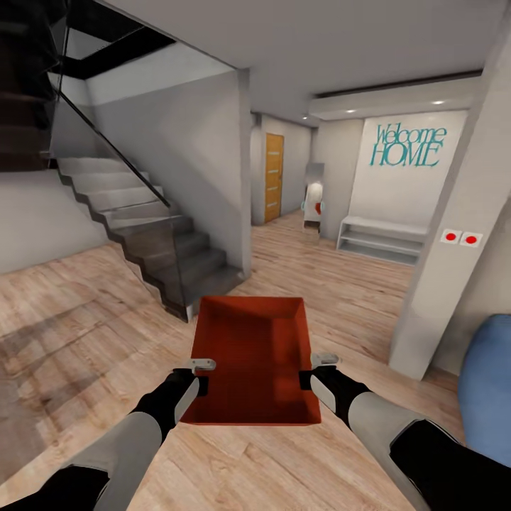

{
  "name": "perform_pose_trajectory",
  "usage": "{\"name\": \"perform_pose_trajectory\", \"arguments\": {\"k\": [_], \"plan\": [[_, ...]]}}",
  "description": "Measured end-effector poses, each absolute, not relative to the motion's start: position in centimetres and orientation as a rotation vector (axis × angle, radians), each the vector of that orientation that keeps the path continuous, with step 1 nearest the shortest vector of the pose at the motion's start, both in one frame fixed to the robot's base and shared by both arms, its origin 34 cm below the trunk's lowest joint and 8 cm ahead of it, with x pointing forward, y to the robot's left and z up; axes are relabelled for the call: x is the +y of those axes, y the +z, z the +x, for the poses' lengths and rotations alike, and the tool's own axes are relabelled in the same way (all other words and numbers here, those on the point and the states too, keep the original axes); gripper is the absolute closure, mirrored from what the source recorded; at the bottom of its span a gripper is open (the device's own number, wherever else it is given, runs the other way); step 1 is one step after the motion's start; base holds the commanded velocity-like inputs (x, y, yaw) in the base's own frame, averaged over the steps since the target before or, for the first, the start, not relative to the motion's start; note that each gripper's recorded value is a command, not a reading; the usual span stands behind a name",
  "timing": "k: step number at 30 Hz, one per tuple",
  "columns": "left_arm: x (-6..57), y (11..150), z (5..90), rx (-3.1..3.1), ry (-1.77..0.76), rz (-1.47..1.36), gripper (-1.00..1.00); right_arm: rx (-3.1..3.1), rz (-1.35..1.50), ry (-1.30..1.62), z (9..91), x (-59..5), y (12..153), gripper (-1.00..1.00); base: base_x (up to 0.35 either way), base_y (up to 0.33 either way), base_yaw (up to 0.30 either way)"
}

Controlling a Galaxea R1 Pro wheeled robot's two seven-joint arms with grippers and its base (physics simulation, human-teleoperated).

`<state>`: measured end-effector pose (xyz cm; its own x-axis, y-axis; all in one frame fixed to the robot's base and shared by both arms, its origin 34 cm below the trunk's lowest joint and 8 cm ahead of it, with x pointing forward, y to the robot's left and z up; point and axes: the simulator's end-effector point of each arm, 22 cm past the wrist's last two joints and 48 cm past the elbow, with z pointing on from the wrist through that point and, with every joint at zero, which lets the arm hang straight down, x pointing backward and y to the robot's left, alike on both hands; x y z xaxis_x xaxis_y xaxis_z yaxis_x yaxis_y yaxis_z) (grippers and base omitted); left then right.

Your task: Move the two storage containers from the living room to the garage. In the garage, place one container on the floor and stack the other container on top of it (either order is fine).

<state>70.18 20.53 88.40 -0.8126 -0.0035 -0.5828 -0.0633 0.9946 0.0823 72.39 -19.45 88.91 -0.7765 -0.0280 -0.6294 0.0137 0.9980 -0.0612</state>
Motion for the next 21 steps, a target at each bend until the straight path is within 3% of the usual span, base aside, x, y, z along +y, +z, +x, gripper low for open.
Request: {"name": "perform_pose_trajectory", "arguments": {"k": [21], "plan": [[20.52, 88.41, 70.18, 2.517, 0.13, -0.046, 1.0, 2.459, -0.01, -0.081, 72.39, -19.46, 88.91, 1.0, 0.0, 0.0, -0.27]]}}
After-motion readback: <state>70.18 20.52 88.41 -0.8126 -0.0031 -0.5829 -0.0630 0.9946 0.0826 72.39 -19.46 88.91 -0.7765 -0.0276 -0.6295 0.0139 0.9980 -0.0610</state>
